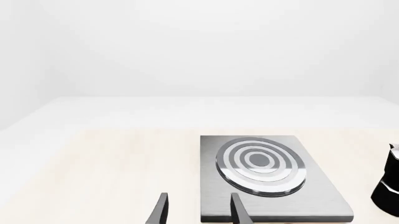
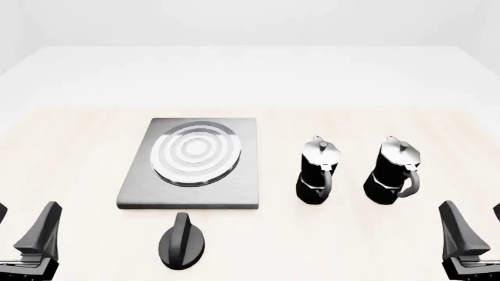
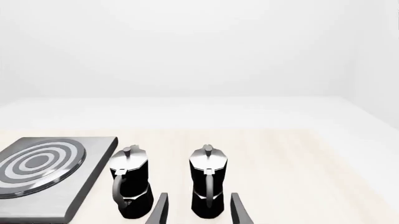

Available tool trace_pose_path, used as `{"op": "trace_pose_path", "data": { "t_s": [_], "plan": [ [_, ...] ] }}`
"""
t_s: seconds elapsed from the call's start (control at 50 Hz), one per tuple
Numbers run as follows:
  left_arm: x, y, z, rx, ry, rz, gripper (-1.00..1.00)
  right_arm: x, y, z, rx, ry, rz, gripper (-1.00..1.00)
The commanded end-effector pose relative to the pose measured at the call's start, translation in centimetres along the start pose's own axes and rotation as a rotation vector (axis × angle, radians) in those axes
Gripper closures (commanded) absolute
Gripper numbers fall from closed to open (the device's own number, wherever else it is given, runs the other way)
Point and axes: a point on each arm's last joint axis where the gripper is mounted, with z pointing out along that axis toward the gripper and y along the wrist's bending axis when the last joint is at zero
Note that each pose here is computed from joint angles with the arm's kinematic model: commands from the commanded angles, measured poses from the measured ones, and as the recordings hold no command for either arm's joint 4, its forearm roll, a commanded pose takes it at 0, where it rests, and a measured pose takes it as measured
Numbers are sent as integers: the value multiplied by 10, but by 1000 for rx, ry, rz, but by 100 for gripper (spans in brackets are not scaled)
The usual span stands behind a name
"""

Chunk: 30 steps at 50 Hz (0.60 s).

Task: Turn off the stove.

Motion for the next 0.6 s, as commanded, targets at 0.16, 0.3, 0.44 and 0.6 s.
{"op": "trace_pose_path", "data": {
  "t_s": [0.16, 0.3, 0.44, 0.6],
  "plan": [
    [-1, 0, 0, 0, 1, 0, -100, 2, -1, 6, 9, 24, -7, -100],
    [-1, 0, 0, 0, 1, 0, -100, 3, -1, 8, 11, 39, -5, -100],
    [-1, 0, 0, 0, 1, 0, -100, 4, -1, 13, 19, 60, -6, -100],
    [-1, 0, 0, 0, 1, 0, -100, -12, -2, 24, 20, 86, -40, -100]
  ]
}}
